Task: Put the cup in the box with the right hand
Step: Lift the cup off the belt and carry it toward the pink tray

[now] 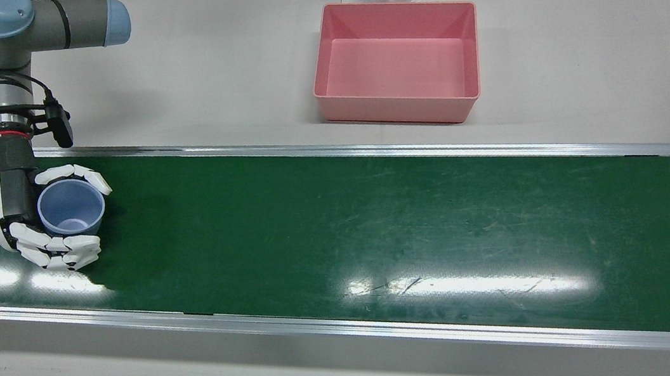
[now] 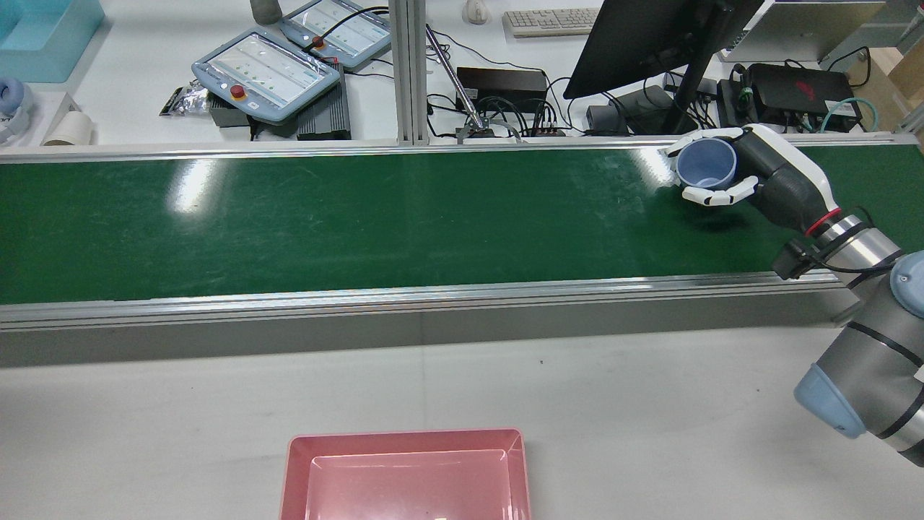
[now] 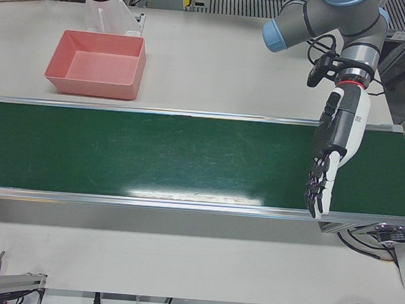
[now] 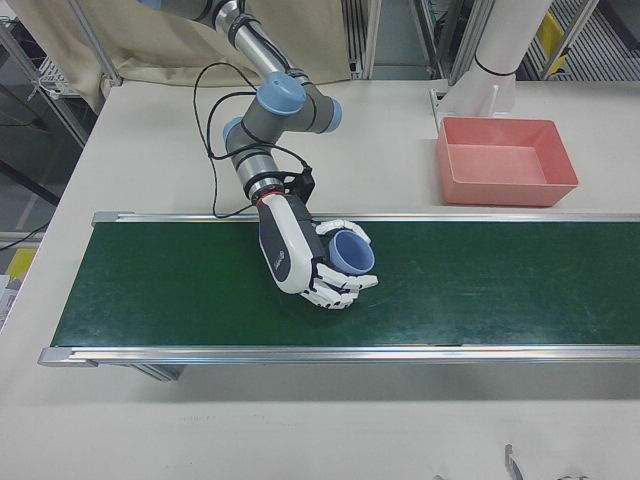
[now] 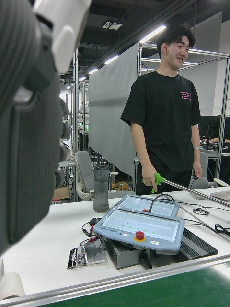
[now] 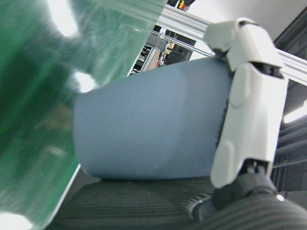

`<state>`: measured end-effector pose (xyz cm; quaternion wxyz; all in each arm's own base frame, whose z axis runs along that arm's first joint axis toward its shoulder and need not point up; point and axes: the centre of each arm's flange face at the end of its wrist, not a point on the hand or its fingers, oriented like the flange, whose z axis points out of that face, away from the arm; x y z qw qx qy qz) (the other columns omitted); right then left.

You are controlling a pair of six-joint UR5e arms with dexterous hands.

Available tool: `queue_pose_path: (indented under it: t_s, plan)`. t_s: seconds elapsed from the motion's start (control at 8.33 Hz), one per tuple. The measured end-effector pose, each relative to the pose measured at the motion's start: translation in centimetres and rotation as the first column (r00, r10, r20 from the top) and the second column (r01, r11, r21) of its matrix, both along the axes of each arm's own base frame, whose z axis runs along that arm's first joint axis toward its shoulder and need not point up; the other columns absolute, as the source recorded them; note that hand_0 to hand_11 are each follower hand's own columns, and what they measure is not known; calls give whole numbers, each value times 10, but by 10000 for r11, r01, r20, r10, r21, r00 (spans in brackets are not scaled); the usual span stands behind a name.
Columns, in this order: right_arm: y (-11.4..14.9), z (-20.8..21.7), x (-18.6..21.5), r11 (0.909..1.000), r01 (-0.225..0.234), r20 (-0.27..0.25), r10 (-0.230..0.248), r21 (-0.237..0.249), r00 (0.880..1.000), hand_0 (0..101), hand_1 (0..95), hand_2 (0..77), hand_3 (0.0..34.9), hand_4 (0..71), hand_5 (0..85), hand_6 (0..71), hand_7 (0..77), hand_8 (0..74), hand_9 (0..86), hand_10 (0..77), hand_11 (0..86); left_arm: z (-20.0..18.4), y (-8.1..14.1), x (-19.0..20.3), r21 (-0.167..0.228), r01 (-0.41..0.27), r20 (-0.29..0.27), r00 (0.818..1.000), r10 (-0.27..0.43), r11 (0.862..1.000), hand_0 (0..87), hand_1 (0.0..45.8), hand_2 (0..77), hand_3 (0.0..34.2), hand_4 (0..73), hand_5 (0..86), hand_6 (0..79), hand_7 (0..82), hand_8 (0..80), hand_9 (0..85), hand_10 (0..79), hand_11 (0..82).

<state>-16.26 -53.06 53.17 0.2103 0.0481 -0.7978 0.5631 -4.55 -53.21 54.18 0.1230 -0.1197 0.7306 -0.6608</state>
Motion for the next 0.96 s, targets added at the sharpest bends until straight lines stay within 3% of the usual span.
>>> queue_pose_path:
  t_s: [0.12,0.24,0.36,0.6,0.72,0.96]
  plan:
    - [7,-14,9,9997,-127,191,123,226,9997,732,98,409,11,262,229,404,567,464,475,431,447,0,0,0,-2,0,0,10000,0,10000,0,5,5,0,11,5,0,5,0,0,0,0]
    - [14,-40,20,9977,-252,470,223,634,9986,732,98,409,11,262,229,404,567,464,475,431,447,0,0,0,-2,0,0,10000,0,10000,0,5,5,0,11,5,0,5,0,0,0,0]
    - [23,-75,30,9925,-356,792,265,1166,9965,680,76,431,5,305,202,387,611,507,485,458,475,0,0,0,-2,-1,0,10000,1,10000,0,5,5,0,11,5,0,5,0,0,0,0]
    - [60,-155,34,9772,-120,1153,-128,2120,9932,706,76,431,5,305,202,387,611,507,485,458,475,0,0,0,5,0,-1,10000,0,10000,0,5,5,0,11,5,0,5,0,0,0,0]
    - [101,-206,20,9597,422,1074,-746,2777,9914,651,76,431,7,305,202,387,616,518,485,469,480,0,0,0,0,-5,0,10000,5,10000,0,5,5,0,11,5,0,5,0,0,0,0]
    - [188,-279,-17,9126,1580,758,-2004,3770,9768,608,49,453,13,305,202,382,627,529,491,485,485,0,0,0,-7,-3,1,10000,3,10000,0,5,5,0,11,5,0,5,0,0,0,0]
